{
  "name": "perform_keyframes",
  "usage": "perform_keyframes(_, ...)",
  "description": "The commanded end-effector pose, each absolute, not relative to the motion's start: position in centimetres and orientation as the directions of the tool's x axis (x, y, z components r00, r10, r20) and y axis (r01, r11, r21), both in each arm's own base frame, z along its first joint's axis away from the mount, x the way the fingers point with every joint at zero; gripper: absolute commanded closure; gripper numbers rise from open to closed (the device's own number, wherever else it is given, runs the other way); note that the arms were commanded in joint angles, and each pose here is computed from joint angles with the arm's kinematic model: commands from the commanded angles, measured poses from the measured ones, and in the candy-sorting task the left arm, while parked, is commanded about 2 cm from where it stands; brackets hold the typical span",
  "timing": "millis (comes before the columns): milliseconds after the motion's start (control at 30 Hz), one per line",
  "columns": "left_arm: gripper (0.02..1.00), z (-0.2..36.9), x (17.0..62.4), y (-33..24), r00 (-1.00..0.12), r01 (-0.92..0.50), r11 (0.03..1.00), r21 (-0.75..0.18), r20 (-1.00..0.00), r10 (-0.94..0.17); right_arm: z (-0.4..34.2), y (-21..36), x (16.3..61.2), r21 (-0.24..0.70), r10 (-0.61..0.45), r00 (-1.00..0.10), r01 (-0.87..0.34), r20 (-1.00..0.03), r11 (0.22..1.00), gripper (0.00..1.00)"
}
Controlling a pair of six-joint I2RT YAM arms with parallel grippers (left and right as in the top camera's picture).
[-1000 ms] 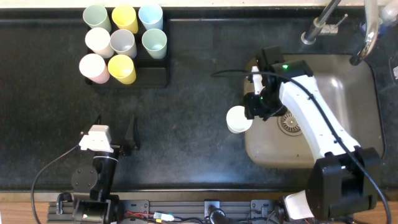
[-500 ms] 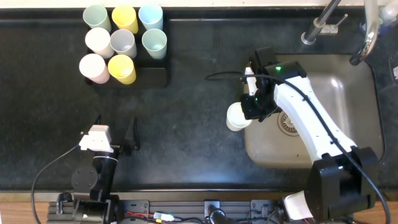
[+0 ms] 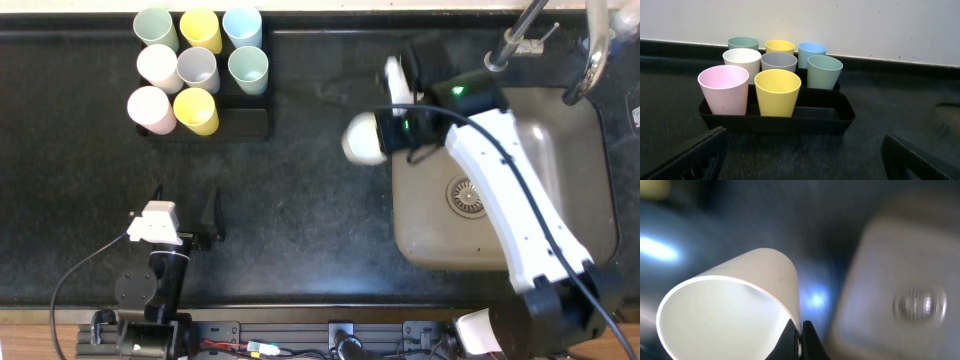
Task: Store Cups
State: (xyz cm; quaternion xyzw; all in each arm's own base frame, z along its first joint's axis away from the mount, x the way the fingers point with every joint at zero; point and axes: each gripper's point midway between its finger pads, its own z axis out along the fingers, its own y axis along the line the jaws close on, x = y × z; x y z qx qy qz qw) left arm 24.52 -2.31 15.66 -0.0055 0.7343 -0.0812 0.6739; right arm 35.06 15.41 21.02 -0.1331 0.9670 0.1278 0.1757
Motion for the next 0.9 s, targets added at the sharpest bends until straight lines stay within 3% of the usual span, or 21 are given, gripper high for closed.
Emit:
perform_keyframes(33,0.018,15.8,24.5,-2.4,-0.084,0.112,0.988,-0.109,-0.991,-0.100,29.9,19.9,35.9,0.267,-0.179,-0.797,-0.391,-0.577,0.881,0.958)
perform_keyframes(233,0.018,15.8,24.5,-2.4,-0.084,0.112,0.988,-0.109,-0.991,-0.100,30.7,26.7,36.9,0.277,-0.251,-0.757,-0.494,-0.604,0.824,0.958)
perform_keyframes(633,0.018,15.8,24.5,-2.4,-0.084,0.112,0.988,-0.109,-0.991,-0.100,21.2,33.1,39.4,0.297,-0.286,-0.835,-0.455,-0.469,0.840,0.958)
perform_keyframes(900,0.018,15.8,24.5,-2.4,-0.084,0.112,0.988,-0.109,-0.991,-0.100,17.6,34.5,39.6,0.296,-0.300,-0.859,-0.439,-0.415,0.848,0.958)
